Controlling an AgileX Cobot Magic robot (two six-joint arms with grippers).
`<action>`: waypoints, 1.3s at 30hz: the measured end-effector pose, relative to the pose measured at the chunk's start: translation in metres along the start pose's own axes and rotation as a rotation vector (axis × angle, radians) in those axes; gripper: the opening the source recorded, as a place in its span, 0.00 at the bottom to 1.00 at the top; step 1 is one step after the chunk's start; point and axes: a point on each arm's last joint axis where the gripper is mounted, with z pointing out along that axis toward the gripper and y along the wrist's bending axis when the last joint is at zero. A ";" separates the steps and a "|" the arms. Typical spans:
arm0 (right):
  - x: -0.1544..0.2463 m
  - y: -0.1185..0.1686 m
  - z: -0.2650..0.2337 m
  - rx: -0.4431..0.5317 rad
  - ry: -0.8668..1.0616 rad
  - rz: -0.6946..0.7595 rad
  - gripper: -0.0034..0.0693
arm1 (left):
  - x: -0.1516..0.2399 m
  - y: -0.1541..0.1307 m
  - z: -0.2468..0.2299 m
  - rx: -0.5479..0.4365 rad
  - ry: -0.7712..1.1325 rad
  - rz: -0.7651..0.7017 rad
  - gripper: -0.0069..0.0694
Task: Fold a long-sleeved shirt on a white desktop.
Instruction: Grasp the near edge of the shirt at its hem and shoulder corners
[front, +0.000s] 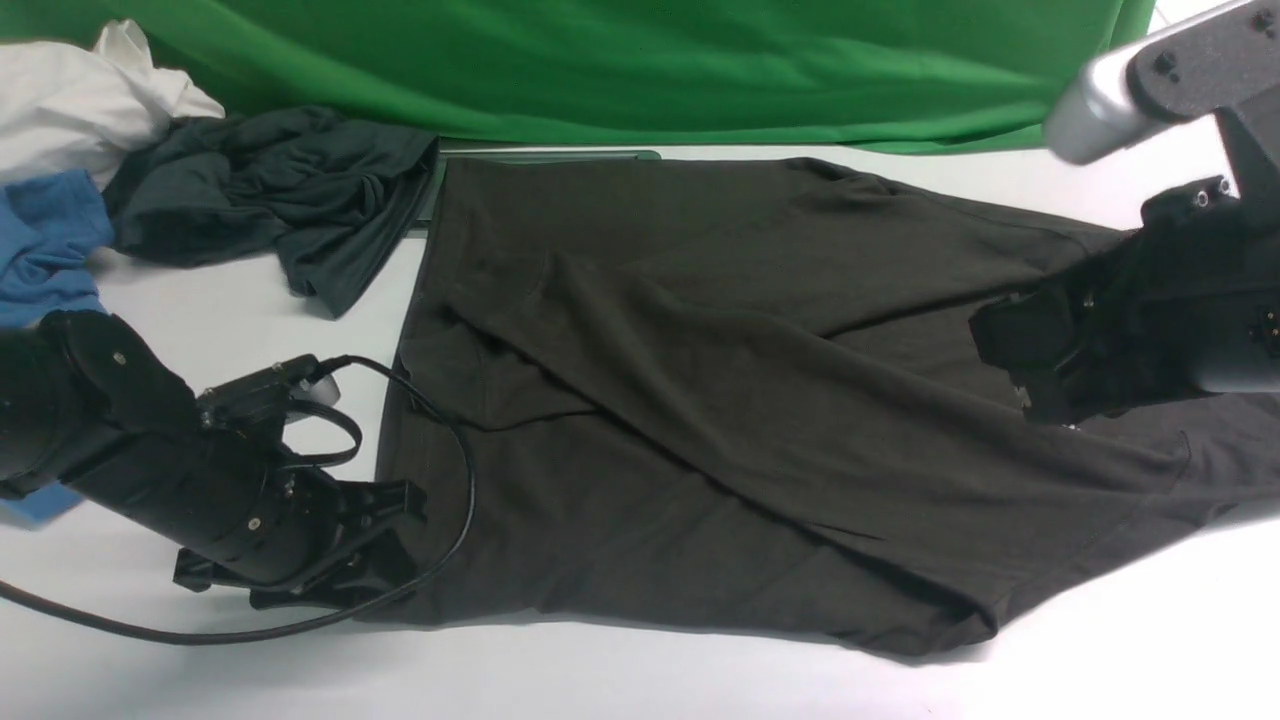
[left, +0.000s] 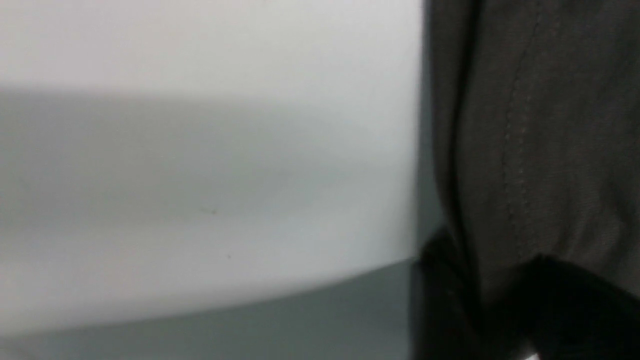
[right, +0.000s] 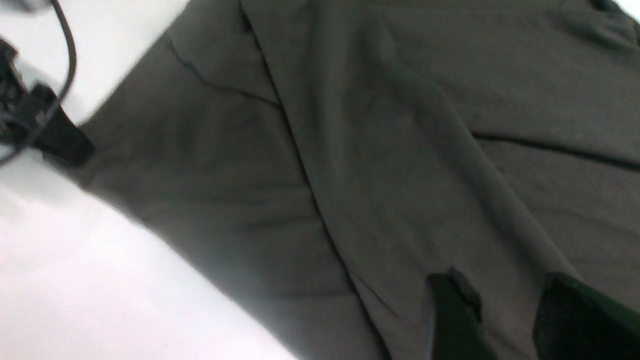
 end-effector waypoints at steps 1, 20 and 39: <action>0.001 0.000 0.003 0.000 0.017 -0.017 0.38 | 0.000 0.000 0.000 -0.001 0.003 0.005 0.31; 0.088 -0.006 0.108 -0.146 0.572 -0.745 0.62 | 0.011 -0.004 -0.028 -0.041 -0.012 0.057 0.14; 0.112 -0.004 0.150 -0.179 0.585 -0.770 0.16 | 0.012 -0.004 -0.028 -0.041 -0.003 0.058 0.14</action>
